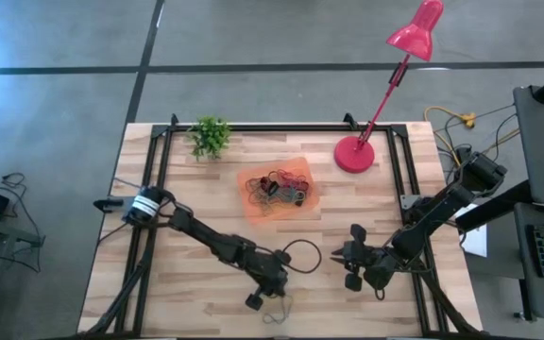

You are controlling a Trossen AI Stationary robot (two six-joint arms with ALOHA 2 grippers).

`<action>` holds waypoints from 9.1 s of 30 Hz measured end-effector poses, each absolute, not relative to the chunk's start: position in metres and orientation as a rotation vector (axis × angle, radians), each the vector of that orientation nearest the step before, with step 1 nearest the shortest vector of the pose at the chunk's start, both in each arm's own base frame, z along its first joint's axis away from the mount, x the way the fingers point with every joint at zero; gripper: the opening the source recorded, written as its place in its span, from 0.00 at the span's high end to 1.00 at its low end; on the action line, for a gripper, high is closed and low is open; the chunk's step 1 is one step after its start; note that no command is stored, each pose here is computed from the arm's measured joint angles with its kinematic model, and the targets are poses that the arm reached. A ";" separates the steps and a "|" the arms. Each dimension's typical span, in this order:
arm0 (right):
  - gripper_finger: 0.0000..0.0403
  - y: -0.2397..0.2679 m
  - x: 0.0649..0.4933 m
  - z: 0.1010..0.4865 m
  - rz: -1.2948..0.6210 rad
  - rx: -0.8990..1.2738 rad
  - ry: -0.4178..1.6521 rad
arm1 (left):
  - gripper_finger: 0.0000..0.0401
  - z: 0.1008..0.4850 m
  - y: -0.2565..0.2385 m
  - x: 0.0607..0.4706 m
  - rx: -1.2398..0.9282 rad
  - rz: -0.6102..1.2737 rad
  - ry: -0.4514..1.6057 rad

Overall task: Pick and place rubber bands into bin
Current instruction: Put the yellow rubber band into the orange bin, then put the blue rubber band into the orange bin

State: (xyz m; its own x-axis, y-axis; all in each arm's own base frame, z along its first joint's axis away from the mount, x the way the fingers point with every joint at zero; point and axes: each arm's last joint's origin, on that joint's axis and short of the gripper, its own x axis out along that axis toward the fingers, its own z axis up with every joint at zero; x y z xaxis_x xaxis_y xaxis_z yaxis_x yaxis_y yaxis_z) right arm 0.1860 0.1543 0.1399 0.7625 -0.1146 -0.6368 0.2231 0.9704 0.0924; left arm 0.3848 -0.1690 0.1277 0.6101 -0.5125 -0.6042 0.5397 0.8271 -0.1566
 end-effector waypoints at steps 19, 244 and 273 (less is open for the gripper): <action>0.86 0.154 0.186 0.139 -0.185 0.165 0.682 | 1.00 0.209 -0.121 0.388 0.219 -0.423 0.436; 0.67 0.161 0.272 0.099 0.029 0.150 0.534 | 0.77 0.187 -0.083 0.269 -0.072 -0.311 0.908; 0.48 0.160 0.285 0.062 -0.078 0.148 0.634 | 0.77 0.207 -0.090 0.252 -0.082 -0.345 0.745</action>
